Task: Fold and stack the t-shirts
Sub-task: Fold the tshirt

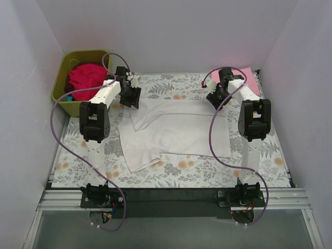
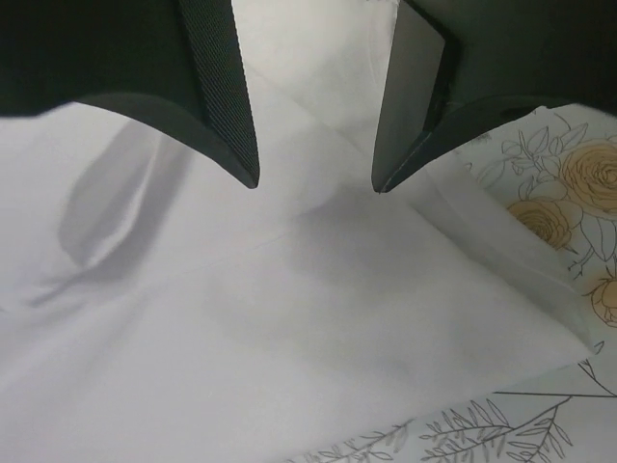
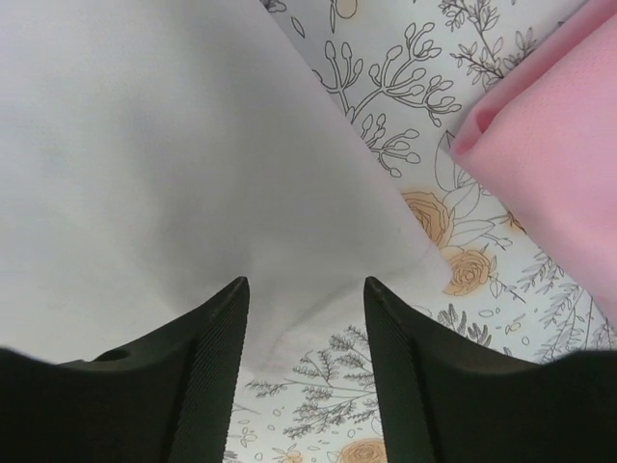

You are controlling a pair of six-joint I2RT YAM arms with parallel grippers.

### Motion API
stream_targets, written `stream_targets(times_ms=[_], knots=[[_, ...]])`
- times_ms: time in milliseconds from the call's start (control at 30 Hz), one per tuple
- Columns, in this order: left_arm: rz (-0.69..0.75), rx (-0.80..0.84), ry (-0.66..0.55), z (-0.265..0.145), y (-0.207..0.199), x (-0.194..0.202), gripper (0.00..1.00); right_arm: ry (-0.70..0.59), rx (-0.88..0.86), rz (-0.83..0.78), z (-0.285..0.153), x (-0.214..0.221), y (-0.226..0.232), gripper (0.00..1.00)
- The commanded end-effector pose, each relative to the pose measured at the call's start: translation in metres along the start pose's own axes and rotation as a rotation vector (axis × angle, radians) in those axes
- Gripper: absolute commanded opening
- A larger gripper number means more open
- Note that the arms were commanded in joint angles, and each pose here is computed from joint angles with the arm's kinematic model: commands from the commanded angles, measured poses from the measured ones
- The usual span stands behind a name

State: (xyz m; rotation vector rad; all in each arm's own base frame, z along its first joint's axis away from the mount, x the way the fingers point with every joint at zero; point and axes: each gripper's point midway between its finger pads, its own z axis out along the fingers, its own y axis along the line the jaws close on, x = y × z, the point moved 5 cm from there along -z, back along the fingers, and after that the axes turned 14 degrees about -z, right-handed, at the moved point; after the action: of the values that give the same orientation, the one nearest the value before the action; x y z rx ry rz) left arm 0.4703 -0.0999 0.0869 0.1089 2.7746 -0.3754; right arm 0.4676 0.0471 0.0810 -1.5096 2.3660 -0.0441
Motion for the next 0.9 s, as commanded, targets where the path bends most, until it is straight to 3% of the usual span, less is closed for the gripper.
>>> stream_targets(times_ms=[0,67,100,167,233,267,333,400,500,700,867], knots=[[0.082,0.151,-0.139,-0.089,-0.034,-0.015,0.5,-0.143,0.069,0.006,-0.067,-0.022,-0.001,0.59],[0.115,0.215,-0.087,-0.104,-0.041,0.012,0.59,-0.163,0.08,-0.017,-0.09,-0.021,0.007,0.63],[0.184,0.269,-0.12,-0.13,-0.05,0.021,0.6,-0.164,0.055,-0.04,-0.095,-0.017,0.016,0.63],[0.213,0.31,-0.038,-0.133,-0.048,0.062,0.61,-0.159,0.025,-0.058,-0.108,-0.006,0.038,0.63],[0.309,0.342,-0.061,-0.159,-0.051,0.087,0.61,-0.143,-0.055,-0.082,-0.116,0.01,0.072,0.6],[0.312,0.352,0.022,-0.155,-0.046,0.118,0.6,-0.135,-0.078,-0.091,-0.118,0.015,0.084,0.57],[0.411,0.374,0.049,-0.164,-0.044,0.147,0.6,-0.109,-0.135,-0.123,-0.119,0.026,0.114,0.54],[0.41,0.385,0.19,-0.158,-0.037,0.194,0.59,-0.084,-0.188,-0.152,-0.119,0.039,0.153,0.48],[0.507,0.367,0.264,-0.152,-0.032,0.235,0.58,-0.051,-0.237,-0.205,-0.117,0.052,0.201,0.42],[0.648,0.344,0.295,-0.137,-0.048,0.27,0.57,0.019,-0.202,-0.264,-0.092,0.069,0.234,0.41],[0.66,0.336,0.329,-0.125,-0.048,0.279,0.57,0.071,-0.188,-0.288,-0.076,0.082,0.24,0.41]])
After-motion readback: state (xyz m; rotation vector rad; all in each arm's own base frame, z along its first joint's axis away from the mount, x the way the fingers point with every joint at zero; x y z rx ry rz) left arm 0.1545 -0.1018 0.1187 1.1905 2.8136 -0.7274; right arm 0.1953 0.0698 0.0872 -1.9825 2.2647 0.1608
